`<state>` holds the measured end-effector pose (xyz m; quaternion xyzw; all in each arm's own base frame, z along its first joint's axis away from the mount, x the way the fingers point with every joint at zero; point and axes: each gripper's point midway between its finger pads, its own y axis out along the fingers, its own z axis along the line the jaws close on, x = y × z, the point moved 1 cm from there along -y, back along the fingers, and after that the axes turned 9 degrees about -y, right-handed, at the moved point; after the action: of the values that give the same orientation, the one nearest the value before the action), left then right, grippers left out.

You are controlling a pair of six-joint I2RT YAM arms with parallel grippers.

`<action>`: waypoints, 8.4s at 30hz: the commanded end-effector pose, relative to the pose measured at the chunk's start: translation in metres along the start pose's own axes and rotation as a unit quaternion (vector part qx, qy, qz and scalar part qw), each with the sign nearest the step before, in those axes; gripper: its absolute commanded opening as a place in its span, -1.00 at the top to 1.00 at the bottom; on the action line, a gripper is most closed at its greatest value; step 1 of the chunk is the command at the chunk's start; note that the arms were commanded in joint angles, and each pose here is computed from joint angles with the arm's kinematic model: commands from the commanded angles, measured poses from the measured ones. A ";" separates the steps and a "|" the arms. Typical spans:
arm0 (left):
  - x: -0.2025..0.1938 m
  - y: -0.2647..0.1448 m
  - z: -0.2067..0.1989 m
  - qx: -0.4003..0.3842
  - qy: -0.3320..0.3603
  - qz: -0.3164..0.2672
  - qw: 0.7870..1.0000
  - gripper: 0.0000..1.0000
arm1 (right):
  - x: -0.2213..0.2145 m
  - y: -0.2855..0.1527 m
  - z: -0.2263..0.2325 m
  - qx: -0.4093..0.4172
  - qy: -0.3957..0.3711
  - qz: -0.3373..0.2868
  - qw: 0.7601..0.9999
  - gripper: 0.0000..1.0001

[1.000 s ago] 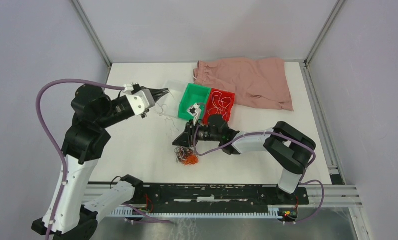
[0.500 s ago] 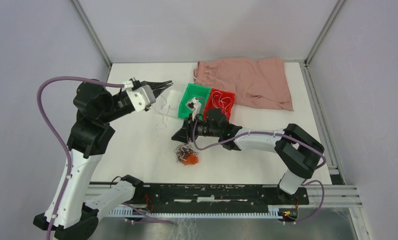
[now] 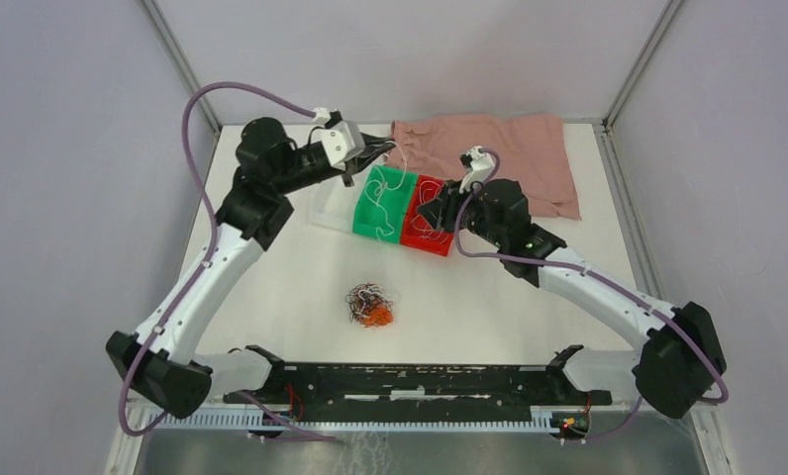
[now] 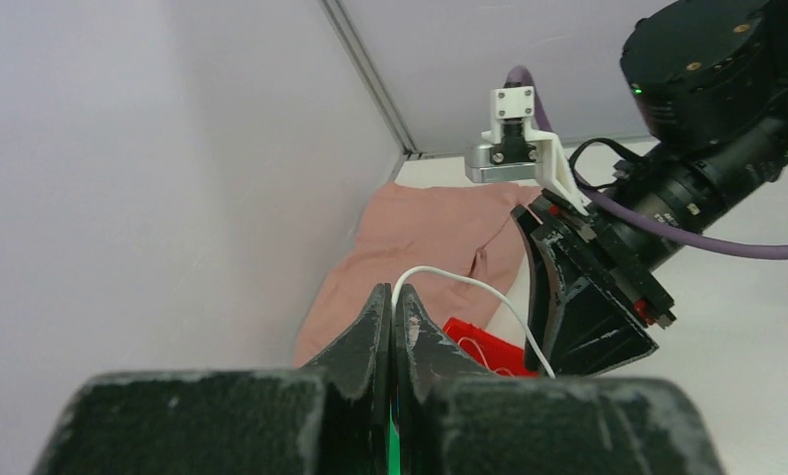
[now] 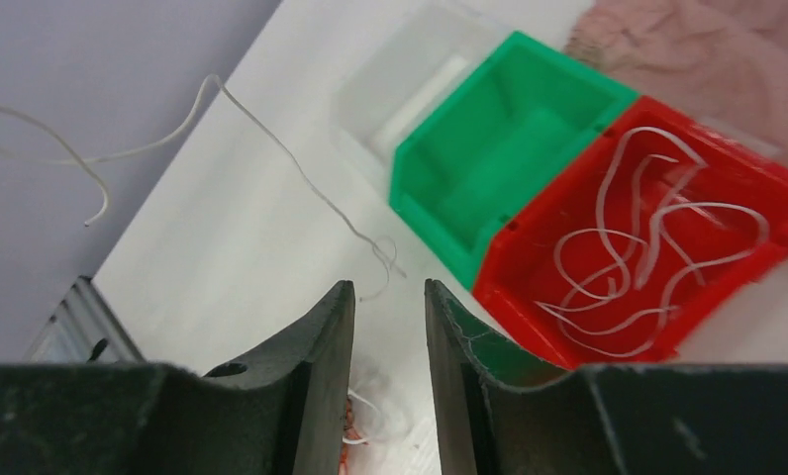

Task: Untangle the cables
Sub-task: Place the cable in the bin, then untie the cable.

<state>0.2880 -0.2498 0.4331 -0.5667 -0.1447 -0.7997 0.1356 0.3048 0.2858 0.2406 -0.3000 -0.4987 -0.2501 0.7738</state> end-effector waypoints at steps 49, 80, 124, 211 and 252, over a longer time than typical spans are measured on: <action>-0.288 0.130 0.003 0.029 -0.119 0.301 0.946 0.94 | -0.015 -0.065 -0.156 -0.228 0.076 0.001 0.971 0.39; -0.249 0.116 -0.020 -0.078 -0.074 0.378 0.920 -0.50 | -0.020 -0.052 -0.153 -0.192 0.107 0.021 0.975 0.36; -0.355 -0.138 0.123 0.182 -0.167 0.451 0.858 -0.53 | -0.084 0.097 -0.111 -0.061 0.100 0.203 0.972 0.74; -0.165 -0.171 0.099 0.281 -0.200 0.304 0.888 -0.99 | 0.024 0.018 -0.043 -0.109 -0.095 0.157 0.977 -0.99; -0.286 -0.099 -0.150 -0.192 -0.274 0.407 0.850 -0.27 | -0.054 -0.046 -0.001 -0.056 -0.043 0.189 0.979 -0.13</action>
<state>0.2065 -0.1855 0.1038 -0.7778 0.2369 -0.4895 0.3152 0.2490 0.2557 0.1881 -0.4523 -0.4429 -0.0959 0.7681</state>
